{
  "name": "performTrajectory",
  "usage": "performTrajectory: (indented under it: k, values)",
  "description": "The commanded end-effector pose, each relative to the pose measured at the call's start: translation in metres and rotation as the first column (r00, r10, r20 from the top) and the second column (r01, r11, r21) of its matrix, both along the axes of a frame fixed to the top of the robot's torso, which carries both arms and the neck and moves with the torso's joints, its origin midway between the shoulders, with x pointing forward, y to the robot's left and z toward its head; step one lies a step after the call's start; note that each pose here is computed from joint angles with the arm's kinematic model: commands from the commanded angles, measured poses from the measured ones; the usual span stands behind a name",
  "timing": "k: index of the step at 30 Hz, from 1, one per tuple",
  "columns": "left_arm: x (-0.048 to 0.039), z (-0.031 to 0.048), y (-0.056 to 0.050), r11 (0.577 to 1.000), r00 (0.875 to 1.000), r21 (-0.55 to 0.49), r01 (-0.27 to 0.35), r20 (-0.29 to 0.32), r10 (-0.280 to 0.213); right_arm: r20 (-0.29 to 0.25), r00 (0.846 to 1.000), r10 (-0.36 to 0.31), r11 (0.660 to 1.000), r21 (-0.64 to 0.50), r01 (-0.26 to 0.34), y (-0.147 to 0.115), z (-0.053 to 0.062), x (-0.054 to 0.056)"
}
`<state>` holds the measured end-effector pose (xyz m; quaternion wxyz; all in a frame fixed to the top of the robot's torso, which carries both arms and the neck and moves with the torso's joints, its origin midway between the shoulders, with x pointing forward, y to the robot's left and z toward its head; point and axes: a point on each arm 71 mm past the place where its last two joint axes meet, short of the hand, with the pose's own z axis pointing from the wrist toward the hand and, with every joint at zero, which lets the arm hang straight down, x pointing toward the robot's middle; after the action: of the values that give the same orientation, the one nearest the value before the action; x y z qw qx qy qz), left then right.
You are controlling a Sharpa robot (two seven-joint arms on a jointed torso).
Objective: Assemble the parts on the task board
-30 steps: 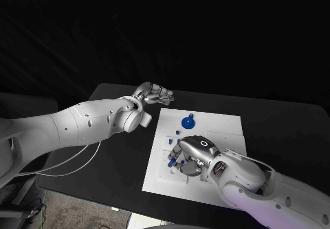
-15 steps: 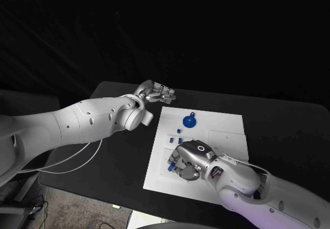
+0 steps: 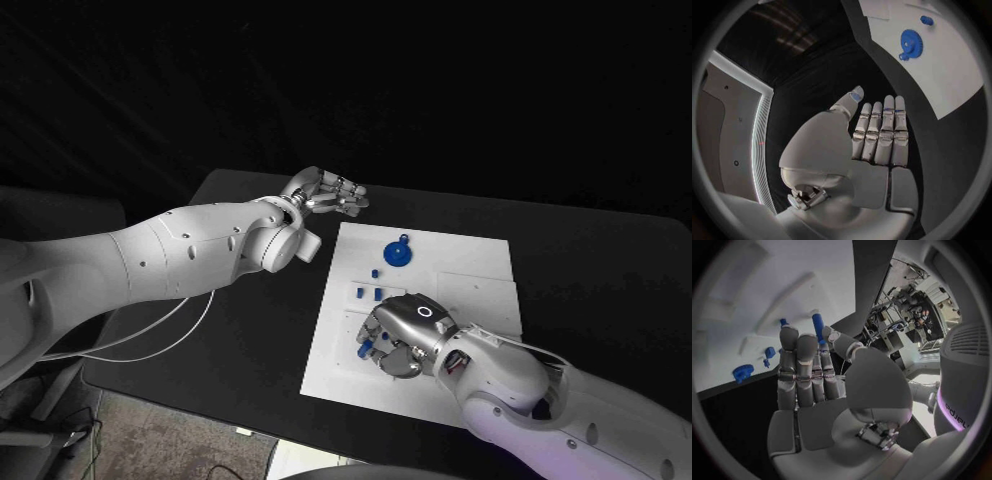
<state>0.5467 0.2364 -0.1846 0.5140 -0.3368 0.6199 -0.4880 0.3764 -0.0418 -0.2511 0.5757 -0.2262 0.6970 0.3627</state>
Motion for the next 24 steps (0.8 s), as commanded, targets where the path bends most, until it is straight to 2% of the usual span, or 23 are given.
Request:
performTrajectory:
  k: [1, 24]
  values:
    - [-0.0003, 0.0007, -0.0017, 1.000, 1.000, -0.010, 0.014, 0.000, -0.014, 0.023, 1.000, -0.001, 1.000, -0.019, 0.001, -0.0008, -0.0006, -0.0002]
    - [-0.0002, 0.0006, -0.0014, 1.000, 1.000, -0.010, 0.014, -0.001, -0.014, 0.007, 1.000, 0.001, 0.998, -0.064, -0.001, -0.0041, -0.0060, 0.0004]
